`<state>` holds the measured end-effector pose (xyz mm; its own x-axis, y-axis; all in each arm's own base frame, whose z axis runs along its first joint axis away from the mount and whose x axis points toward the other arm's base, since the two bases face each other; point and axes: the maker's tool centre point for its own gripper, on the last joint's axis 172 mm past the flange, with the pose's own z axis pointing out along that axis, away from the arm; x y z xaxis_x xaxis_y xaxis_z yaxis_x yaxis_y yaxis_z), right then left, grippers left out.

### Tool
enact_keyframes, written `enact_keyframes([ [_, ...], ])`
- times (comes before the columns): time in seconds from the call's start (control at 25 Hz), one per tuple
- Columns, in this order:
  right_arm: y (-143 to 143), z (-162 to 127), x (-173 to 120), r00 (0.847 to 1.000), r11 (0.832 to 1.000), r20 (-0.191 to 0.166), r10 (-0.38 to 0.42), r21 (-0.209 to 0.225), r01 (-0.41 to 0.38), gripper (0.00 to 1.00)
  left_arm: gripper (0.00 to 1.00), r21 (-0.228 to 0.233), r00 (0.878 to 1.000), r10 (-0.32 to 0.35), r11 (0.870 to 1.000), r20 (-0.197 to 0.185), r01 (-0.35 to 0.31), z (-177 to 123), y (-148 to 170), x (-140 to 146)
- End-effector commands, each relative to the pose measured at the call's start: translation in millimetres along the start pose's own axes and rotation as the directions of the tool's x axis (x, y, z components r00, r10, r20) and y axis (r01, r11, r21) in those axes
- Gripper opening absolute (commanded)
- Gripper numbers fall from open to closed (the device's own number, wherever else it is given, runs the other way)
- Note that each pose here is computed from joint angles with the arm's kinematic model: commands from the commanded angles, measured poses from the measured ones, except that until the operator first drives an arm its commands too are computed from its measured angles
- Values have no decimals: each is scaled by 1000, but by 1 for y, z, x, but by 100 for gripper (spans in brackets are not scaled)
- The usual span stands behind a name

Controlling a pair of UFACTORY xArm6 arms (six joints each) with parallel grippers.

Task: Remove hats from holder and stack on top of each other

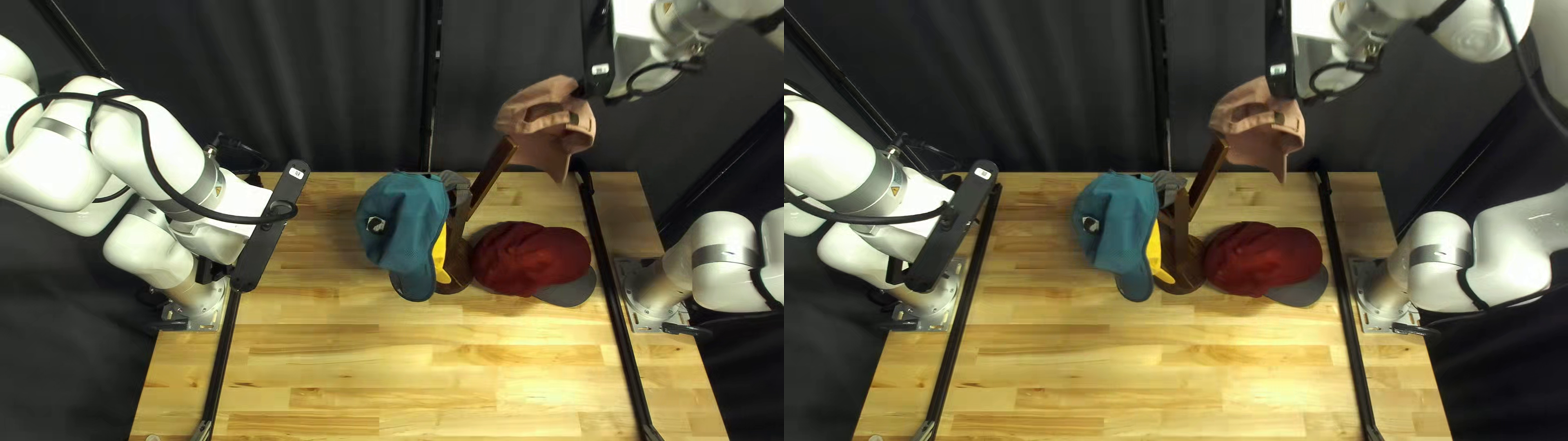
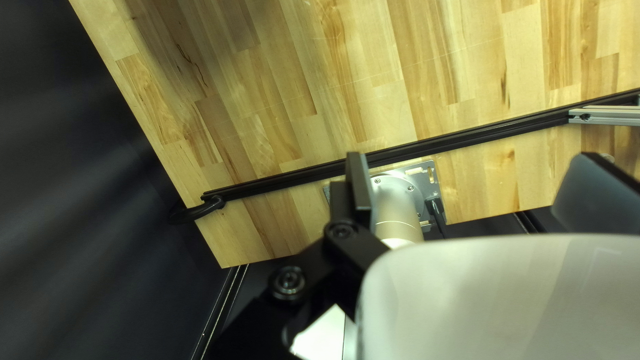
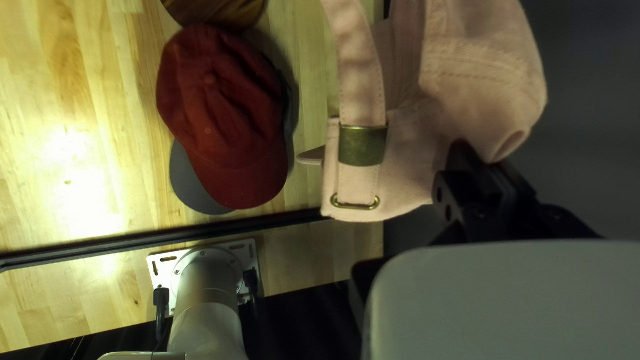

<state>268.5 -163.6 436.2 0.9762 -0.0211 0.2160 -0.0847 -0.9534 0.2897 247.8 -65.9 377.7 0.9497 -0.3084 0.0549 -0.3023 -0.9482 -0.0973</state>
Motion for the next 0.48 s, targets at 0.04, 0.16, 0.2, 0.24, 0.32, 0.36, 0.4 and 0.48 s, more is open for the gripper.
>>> enact_keyframes([
  [0.04,-2,14,-30,999,999,38,36,-20,-35,0,100,0,1000,0,1000,0,0,0,0,0],
  [0.16,-3,16,-52,997,998,55,56,-28,-55,0,100,0,1000,0,1000,0,0,0,0,0],
  [0.2,-4,15,-59,996,998,59,63,-30,-61,0,100,0,1000,0,1000,0,0,0,0,0],
  [0.24,-5,13,-66,996,997,62,69,-33,-67,0,100,0,1000,0,1000,0,0,0,0,0],
  [0.32,-8,9,-73,995,997,66,76,-38,-74,0,100,0,1000,0,1000,0,0,0,0,0],
  [0.36,-10,6,-78,994,996,70,80,-42,-77,0,100,0,1000,0,1000,0,0,0,0,0],
  [0.4,-13,4,-79,994,996,71,82,-45,-79,0,100,0,1000,0,1000,0,0,0,0,0],
  [0.48,-21,1,-81,994,996,74,83,-48,-79,0,100,0,1000,0,1000,0,0,0,0,0],
])
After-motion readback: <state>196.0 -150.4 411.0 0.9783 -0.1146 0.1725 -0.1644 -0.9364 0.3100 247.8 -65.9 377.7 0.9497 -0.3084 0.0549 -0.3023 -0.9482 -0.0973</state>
